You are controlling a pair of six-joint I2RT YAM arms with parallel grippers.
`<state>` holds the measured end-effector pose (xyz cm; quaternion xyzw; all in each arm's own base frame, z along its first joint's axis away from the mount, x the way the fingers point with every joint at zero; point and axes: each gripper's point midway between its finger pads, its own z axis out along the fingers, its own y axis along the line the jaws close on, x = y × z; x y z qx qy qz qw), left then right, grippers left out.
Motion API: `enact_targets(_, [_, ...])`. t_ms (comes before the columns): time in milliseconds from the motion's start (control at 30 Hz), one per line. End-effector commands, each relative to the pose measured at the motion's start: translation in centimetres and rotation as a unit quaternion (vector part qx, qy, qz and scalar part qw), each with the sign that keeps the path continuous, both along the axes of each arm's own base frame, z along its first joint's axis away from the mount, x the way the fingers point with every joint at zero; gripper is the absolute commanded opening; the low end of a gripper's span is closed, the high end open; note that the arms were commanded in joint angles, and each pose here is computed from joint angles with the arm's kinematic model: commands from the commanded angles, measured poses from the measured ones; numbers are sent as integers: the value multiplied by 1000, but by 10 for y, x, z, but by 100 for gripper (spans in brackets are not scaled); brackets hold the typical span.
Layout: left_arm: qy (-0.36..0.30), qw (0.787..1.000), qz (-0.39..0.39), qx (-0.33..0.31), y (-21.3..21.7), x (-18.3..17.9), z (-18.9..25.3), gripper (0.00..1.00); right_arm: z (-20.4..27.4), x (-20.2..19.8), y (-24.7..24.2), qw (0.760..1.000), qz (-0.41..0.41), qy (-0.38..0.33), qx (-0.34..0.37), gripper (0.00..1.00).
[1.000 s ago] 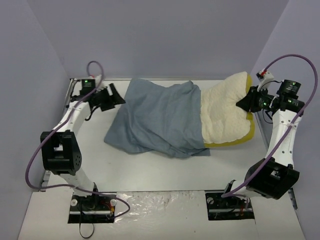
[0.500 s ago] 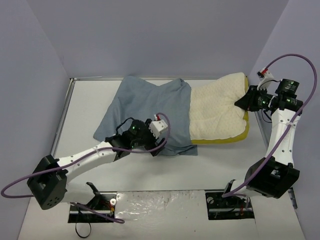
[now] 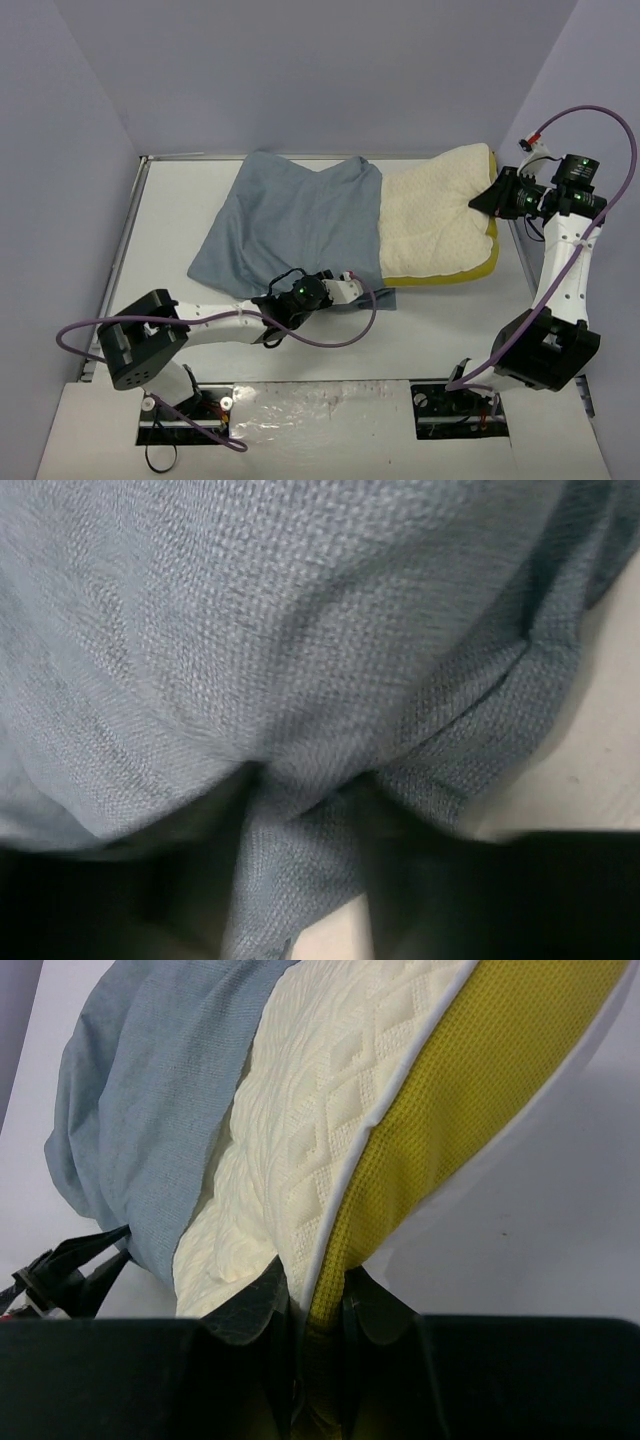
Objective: Remove the pillowcase from the pillow
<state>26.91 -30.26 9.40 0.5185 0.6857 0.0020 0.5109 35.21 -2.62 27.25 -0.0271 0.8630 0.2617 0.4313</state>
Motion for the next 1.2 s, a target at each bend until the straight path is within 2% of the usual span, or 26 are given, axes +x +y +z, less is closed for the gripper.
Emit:
enact_targets(0, [-57, 997, 49, 4, 3, 23, 26, 16, 37, 3, 3, 998, 9, -60, -7, 0])
enact_targets(67, [-60, 996, 60, 0, 9, 23, 29, 4, 40, 2, 3, 998, 8, -65, -12, 0])
enact_targets(100, [-62, 996, 66, 1, 12, 23, 31, 3, 41, 3, 3, 998, 8, -64, -11, 0])
enact_targets(267, [-79, 991, 106, 4, 42, 21, 49, 2, 57, 5, -3, 997, 0, -82, -10, 0])
enact_targets(400, [-86, 978, 191, 15, 96, 30, 59, 2, 76, 7, -29, 995, -34, -98, -4, 0])
enact_targets(500, [-86, 964, 252, -2, 141, 33, 71, 2, 88, 6, -55, 992, -67, -111, -4, 0])
enact_targets(533, [-102, 958, 266, -28, 149, 33, 86, 2, 90, 5, -61, 991, -76, -112, -2, 0])
enact_targets(633, [-110, 942, 312, -50, 174, 36, 102, 2, 86, 5, -75, 990, -91, -110, -7, 0])
enact_targets(700, [-112, 935, 330, -69, 186, 41, 112, 2, 74, 4, -72, 991, -86, -98, -3, 0])
enact_targets(800, [-100, 935, 325, -95, 185, 44, 120, 2, 54, 6, -57, 994, -64, -82, -15, 0])
enact_targets(933, [-76, 940, 323, -80, 182, 46, 106, 2, 45, 8, -41, 995, -45, -80, -42, 0])
enact_targets(1000, [-73, 928, 359, -64, 198, 48, 98, 2, 53, 11, -53, 991, -71, -90, -63, 0])
enact_targets(1033, [-63, 915, 393, -65, 216, 53, 90, 2, 60, 12, -59, 989, -84, -99, -67, 0])
enact_targets(1167, [-48, 880, 461, -104, 254, 65, 83, 2, 85, 10, -82, 980, -127, -125, -83, 0])
